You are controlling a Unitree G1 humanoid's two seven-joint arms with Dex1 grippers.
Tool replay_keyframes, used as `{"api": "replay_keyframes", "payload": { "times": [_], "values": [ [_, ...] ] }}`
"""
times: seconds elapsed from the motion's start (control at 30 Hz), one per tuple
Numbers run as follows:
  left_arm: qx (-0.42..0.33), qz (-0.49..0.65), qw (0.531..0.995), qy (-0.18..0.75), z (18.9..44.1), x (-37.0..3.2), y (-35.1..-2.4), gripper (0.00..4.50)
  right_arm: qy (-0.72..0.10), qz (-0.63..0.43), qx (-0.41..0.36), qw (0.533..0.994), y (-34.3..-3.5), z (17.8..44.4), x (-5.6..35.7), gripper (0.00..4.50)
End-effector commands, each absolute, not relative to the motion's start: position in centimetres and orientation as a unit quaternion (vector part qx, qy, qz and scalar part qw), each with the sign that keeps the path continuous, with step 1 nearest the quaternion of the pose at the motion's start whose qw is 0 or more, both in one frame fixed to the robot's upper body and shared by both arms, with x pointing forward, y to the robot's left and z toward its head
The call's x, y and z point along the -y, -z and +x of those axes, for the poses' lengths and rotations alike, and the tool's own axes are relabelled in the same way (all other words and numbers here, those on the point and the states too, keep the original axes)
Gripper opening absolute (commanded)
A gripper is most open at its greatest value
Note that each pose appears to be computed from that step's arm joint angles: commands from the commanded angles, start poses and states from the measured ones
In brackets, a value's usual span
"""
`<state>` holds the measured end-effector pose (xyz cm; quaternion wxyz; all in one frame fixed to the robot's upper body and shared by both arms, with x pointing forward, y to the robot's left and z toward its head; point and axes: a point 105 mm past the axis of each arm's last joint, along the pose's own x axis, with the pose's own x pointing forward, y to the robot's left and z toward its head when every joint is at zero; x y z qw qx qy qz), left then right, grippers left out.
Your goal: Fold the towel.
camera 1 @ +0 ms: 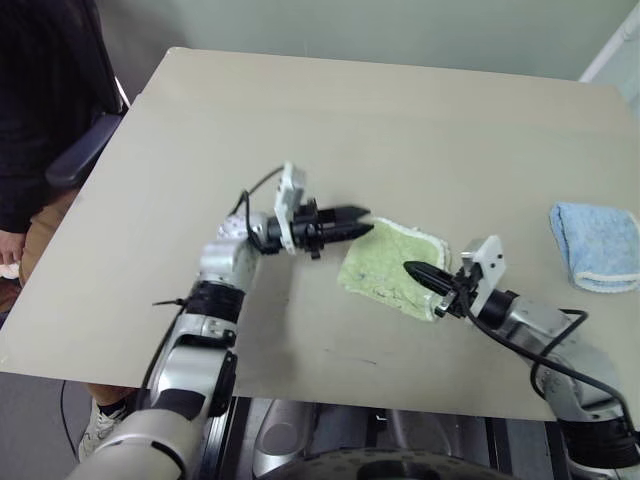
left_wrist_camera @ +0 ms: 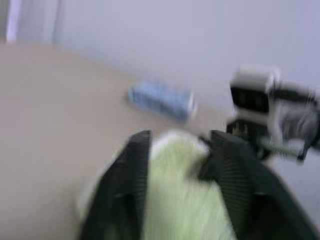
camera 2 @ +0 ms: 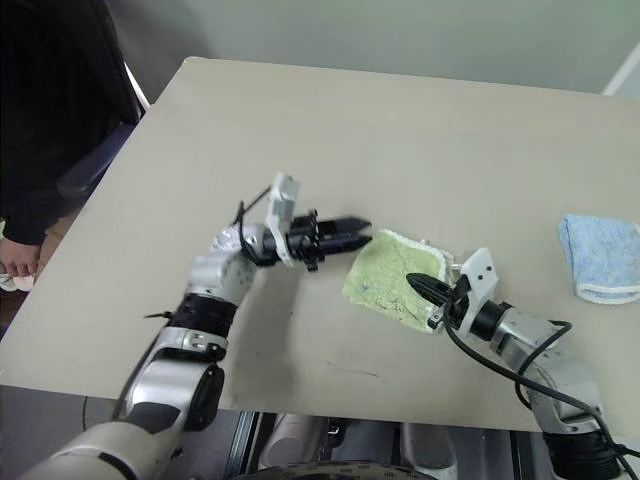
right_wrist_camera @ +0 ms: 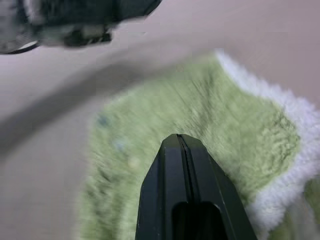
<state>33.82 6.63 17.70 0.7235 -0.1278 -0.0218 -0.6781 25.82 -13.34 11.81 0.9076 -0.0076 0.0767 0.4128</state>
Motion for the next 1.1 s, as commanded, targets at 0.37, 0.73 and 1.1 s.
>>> {"api": "replay_keyframes", "payload": {
  "times": [0.37, 0.73, 1.1],
  "values": [
    [-0.101, -0.139, 0.737, 0.654, 33.7, -10.8, -17.7, 4.5, -0.419, -0.02, -0.044, 0.907, -16.8, 24.7, 15.7, 3.92],
    [-0.336, -0.214, 0.714, 0.576, 33.3, -11.1, -14.3, 4.5, -0.405, -0.068, -0.113, 0.905, -14.9, 22.3, 17.3, 4.48],
    [-0.467, -0.311, 0.642, 0.522, 33.6, -8.9, -11.7, 4.5, -0.393, -0.083, -0.142, 0.905, -14.8, 20.6, 17.9, 4.48]
  ]
}}
